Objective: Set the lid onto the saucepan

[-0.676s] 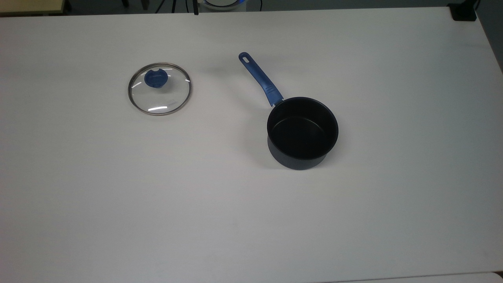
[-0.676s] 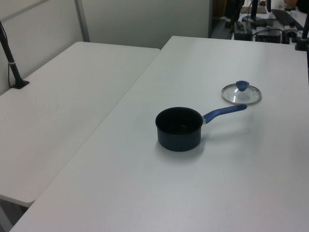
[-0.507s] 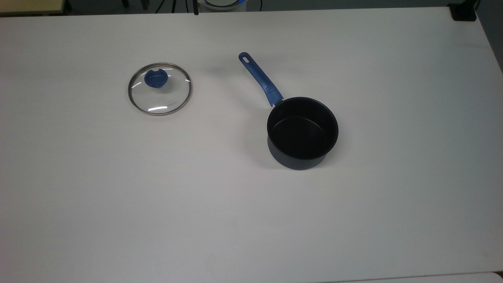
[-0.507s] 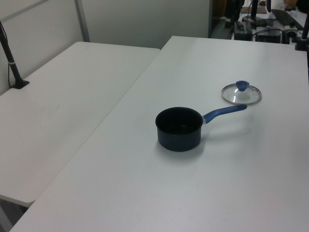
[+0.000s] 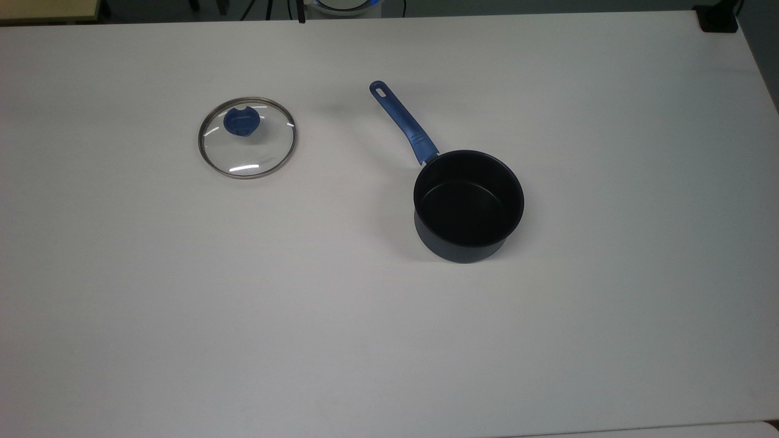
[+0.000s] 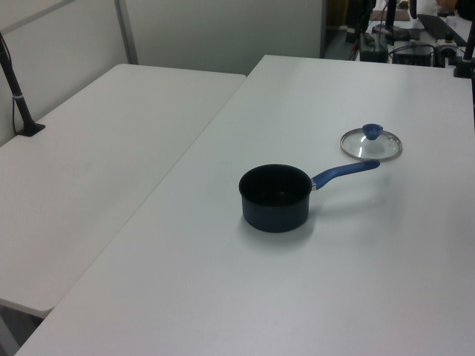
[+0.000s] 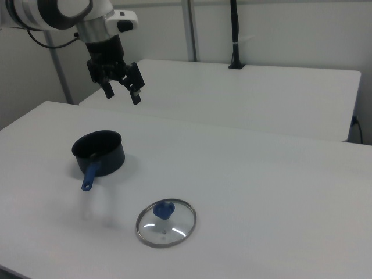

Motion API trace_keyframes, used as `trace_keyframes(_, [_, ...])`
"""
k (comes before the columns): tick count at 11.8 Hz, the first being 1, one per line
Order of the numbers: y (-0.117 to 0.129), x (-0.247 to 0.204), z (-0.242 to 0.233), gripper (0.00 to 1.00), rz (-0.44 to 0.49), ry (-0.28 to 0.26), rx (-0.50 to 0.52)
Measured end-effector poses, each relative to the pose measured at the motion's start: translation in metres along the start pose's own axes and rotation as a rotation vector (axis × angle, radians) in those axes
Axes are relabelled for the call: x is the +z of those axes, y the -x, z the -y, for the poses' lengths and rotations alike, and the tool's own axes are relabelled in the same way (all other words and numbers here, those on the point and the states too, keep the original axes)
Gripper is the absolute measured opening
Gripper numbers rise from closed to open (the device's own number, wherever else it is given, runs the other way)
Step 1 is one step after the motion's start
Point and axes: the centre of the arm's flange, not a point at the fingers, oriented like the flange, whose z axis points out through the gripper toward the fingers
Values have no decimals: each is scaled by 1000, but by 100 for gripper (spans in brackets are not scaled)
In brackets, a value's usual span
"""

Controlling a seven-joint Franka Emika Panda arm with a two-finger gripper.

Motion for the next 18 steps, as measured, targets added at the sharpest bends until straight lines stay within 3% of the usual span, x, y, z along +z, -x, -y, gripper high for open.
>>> trace_keyframes(4, [5, 2, -9, 100, 38, 1, -19])
trace_keyframes(6, [11, 16, -30, 100, 101, 3, -178])
trace_keyframes(7, [16, 35, -45, 100, 151, 23, -236])
trace_keyframes(9, [27, 87, -69, 100, 245, 47, -250])
trace_keyframes(14, [52, 249, -84, 100, 146, 57, -190])
trace_keyframes(18, [55, 297, -81, 100, 184, 50, -178])
